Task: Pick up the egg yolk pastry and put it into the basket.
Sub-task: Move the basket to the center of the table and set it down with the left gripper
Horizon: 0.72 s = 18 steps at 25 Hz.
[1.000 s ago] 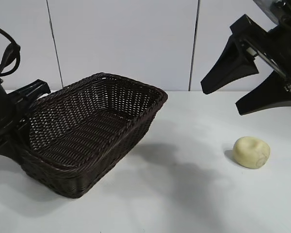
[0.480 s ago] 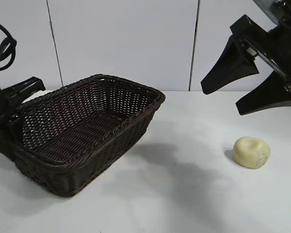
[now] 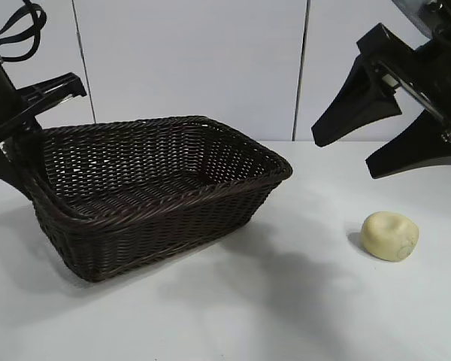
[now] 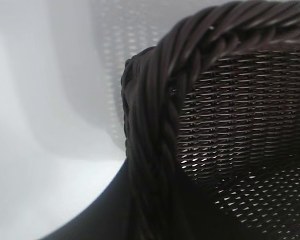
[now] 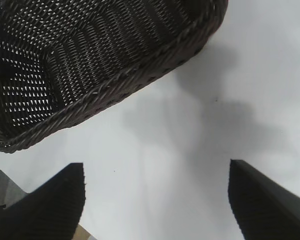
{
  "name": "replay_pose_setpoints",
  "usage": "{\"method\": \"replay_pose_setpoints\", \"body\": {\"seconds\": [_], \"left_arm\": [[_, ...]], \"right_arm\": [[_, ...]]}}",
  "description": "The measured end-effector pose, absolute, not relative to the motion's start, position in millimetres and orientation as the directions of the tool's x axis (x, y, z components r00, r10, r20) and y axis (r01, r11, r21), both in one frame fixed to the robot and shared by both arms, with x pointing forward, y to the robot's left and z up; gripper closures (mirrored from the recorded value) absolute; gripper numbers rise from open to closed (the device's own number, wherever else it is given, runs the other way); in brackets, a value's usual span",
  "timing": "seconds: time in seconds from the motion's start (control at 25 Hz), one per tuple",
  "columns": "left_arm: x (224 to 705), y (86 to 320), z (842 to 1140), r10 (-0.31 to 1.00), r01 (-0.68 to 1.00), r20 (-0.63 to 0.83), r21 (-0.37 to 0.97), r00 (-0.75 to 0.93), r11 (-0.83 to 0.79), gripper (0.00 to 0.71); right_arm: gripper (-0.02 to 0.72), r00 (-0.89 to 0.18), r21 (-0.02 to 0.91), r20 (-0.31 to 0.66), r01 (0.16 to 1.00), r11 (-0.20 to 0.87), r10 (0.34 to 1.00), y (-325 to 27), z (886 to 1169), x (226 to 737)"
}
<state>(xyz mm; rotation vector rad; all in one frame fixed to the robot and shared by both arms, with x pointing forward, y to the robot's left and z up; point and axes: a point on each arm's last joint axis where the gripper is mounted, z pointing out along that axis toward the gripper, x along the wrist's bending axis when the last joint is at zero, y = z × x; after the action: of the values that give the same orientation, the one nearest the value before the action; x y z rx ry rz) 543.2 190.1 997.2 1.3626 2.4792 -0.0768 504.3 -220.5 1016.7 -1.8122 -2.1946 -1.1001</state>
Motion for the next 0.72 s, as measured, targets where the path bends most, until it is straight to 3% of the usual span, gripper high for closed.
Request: {"method": "replay_pose_setpoints", "body": {"seconds": [0.32,0.72], "left_arm": [[551.8,203.6,1005.9,0.88,0.921,-0.354,0.11,-0.316,0.375,0.611],[549.6,209.6,1004.9,0.941,0.976,-0.32,0.144,-0.112,0.165,0.611]], "right_arm": [[0.134,-0.294,0.464,0.488,0.885,0.041,0.822,-220.7,1016.4,504.2],[0.134,-0.295,0.464,0.487,0.885,0.042,0.822,-220.8,1016.4,504.2]]}}
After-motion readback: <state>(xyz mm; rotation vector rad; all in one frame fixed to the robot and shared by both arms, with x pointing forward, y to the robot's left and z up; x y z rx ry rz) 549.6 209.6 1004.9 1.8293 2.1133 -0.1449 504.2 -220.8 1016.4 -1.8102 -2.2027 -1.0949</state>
